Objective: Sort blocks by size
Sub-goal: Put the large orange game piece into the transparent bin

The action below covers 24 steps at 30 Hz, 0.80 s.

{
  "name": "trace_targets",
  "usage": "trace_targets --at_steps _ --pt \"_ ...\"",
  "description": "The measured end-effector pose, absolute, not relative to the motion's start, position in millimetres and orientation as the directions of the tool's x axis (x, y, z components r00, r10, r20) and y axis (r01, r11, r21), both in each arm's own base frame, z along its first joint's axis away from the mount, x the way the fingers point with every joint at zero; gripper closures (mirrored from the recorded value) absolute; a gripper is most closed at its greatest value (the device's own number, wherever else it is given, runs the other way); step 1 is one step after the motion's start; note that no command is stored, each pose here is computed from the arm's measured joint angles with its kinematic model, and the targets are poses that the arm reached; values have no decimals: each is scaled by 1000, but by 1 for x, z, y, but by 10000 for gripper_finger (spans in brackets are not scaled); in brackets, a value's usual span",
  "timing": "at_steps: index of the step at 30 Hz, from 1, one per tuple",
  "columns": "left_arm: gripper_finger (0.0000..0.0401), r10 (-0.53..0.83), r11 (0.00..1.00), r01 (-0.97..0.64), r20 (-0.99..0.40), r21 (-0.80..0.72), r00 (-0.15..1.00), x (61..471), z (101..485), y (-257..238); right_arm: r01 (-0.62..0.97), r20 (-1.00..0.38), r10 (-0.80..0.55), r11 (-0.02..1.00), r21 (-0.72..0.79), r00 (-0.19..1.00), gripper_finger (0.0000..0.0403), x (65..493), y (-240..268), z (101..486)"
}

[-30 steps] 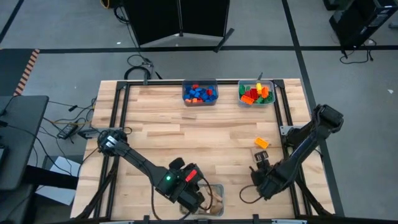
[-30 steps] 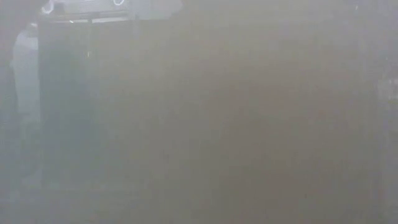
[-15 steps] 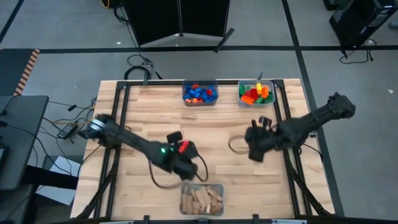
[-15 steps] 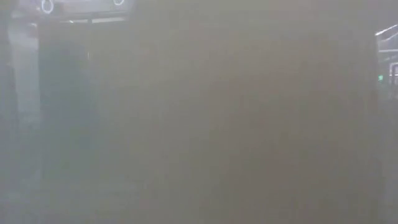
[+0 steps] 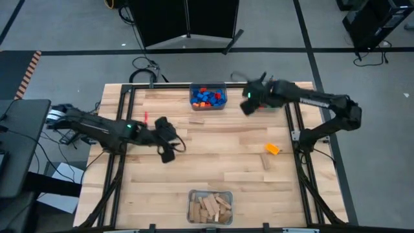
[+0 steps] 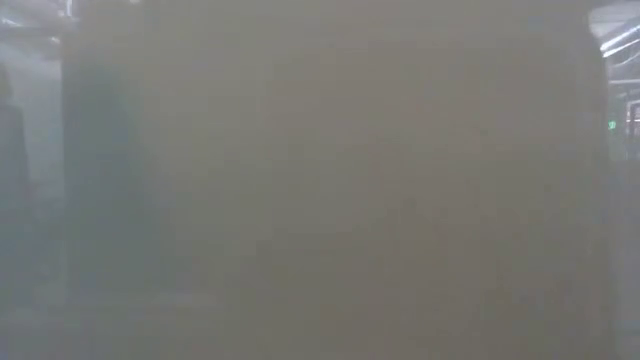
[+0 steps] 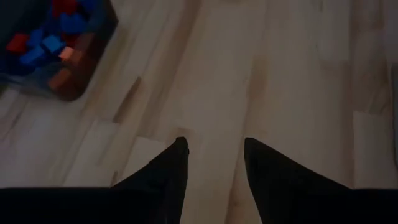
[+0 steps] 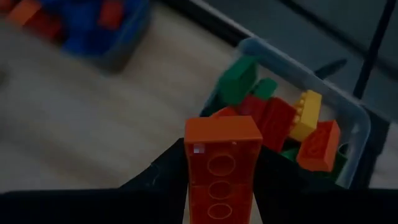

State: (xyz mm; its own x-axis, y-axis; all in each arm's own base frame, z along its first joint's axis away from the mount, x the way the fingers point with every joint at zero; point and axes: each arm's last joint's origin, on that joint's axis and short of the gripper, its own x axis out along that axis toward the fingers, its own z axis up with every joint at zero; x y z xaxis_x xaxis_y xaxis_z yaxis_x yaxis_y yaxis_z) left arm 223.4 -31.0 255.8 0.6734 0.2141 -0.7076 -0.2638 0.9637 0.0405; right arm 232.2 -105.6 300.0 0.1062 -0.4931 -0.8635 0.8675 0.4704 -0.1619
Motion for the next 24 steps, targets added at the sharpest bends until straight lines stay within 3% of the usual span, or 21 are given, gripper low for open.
trace_targets --at_steps 6,13,20,24 --pt "238 189 962 -271 -660 -23 728 188 249 -6 958 -902 -415 286 -9 116 254 219 -178 282" --pt "238 194 961 -275 -640 -27 743 169 246 8 976 -934 -355 211 -56 23 248 208 -223 251" --pt "238 176 971 -239 -646 -10 743 169 245 13 985 -942 -336 168 -45 15 144 204 -240 238" --pt "238 187 968 -249 -648 -4 739 169 245 17 984 -943 -332 173 -27 33 118 203 -239 241"
